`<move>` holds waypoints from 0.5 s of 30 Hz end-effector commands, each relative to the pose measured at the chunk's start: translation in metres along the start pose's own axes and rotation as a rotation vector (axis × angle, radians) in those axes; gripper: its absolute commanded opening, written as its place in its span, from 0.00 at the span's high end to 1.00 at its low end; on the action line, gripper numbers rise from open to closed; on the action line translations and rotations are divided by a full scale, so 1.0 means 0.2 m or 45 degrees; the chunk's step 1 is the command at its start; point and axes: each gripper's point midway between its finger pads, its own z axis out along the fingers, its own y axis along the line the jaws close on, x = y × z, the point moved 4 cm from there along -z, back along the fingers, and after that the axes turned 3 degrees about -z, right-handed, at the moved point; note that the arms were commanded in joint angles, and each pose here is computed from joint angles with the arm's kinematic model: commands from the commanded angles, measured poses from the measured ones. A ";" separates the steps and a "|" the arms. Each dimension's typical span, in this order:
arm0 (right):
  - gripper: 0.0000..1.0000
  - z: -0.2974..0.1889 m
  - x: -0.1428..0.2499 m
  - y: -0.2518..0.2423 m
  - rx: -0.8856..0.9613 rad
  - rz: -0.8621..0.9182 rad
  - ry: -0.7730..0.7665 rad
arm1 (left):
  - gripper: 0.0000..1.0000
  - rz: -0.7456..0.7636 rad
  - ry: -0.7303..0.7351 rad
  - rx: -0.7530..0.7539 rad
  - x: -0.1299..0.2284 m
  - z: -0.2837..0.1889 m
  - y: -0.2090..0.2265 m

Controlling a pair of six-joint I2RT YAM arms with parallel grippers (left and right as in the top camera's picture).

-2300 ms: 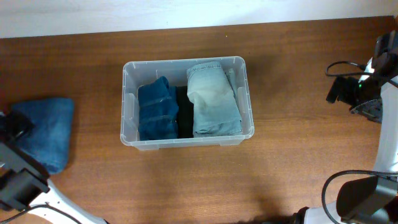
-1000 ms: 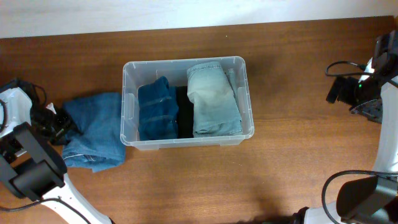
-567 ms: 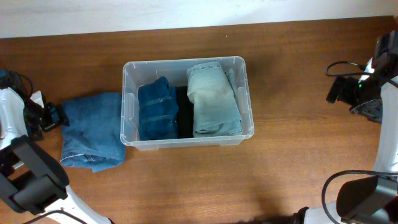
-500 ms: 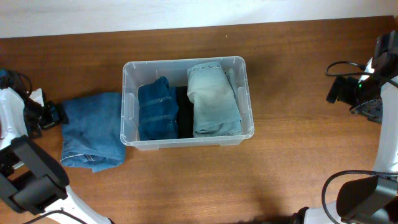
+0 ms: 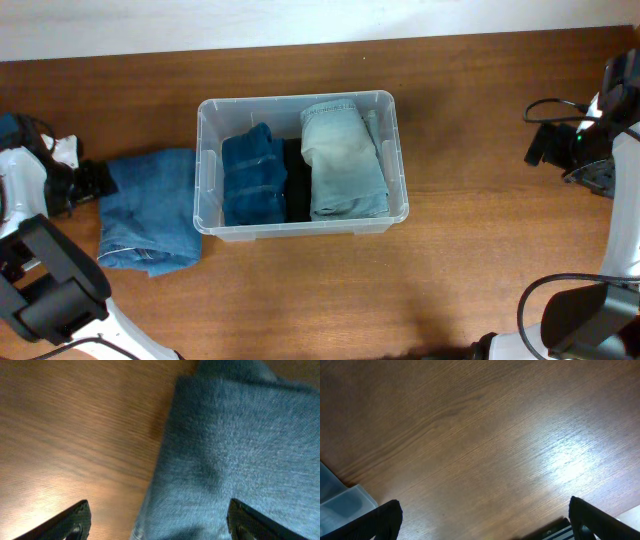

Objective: Pack container
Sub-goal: 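Grasp the blue jeans edge with the left gripper and drag left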

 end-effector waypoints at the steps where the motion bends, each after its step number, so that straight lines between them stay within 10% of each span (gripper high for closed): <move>1: 0.02 -0.01 -0.01 -0.01 0.010 0.011 -0.010 | 0.14 0.019 0.014 0.122 0.07 0.06 -0.06; 10: 0.02 -0.01 -0.01 -0.01 0.011 0.011 -0.010 | 0.13 0.016 0.035 0.130 0.19 0.25 -0.06; 15: 0.02 -0.01 -0.01 -0.01 0.010 0.011 -0.010 | 0.50 0.015 0.039 0.126 0.19 0.26 -0.06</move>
